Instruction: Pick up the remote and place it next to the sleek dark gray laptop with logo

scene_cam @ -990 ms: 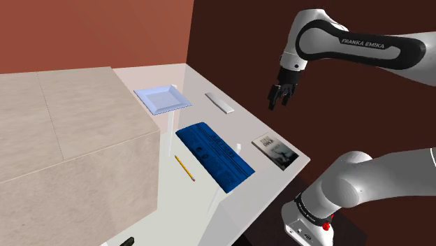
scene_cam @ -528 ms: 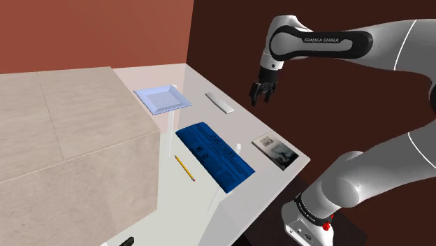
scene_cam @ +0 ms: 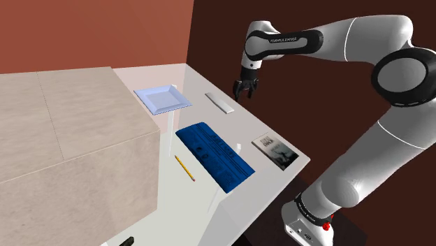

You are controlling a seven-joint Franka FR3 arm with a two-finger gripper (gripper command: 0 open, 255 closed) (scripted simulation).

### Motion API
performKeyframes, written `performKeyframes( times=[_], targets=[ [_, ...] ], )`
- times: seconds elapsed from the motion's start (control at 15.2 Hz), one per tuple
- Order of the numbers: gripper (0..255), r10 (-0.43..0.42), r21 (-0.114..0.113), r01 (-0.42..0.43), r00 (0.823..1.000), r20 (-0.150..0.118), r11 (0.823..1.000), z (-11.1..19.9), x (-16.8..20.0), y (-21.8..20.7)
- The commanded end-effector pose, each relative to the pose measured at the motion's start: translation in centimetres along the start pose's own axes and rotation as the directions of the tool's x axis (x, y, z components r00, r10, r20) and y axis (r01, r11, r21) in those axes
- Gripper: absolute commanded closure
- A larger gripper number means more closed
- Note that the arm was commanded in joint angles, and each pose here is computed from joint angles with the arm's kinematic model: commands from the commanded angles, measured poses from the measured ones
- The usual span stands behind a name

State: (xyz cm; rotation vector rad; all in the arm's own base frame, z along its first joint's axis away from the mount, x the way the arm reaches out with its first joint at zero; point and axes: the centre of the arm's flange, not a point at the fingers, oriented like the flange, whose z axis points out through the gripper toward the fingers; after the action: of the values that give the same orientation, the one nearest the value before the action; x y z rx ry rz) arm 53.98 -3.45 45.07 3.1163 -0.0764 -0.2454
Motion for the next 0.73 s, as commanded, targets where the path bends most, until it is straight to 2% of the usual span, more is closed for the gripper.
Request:
performKeyframes(
  times=[0.0,0.66],
  targets=[
    [0,0.001,-0.001,-0.001,1.0,0.0,1.0,1.0,2.5,-0.1],
    [0,0.009,-0.002,-0.009,1.0,-0.002,1.0,4.4,15.2,0.1]
  ],
)
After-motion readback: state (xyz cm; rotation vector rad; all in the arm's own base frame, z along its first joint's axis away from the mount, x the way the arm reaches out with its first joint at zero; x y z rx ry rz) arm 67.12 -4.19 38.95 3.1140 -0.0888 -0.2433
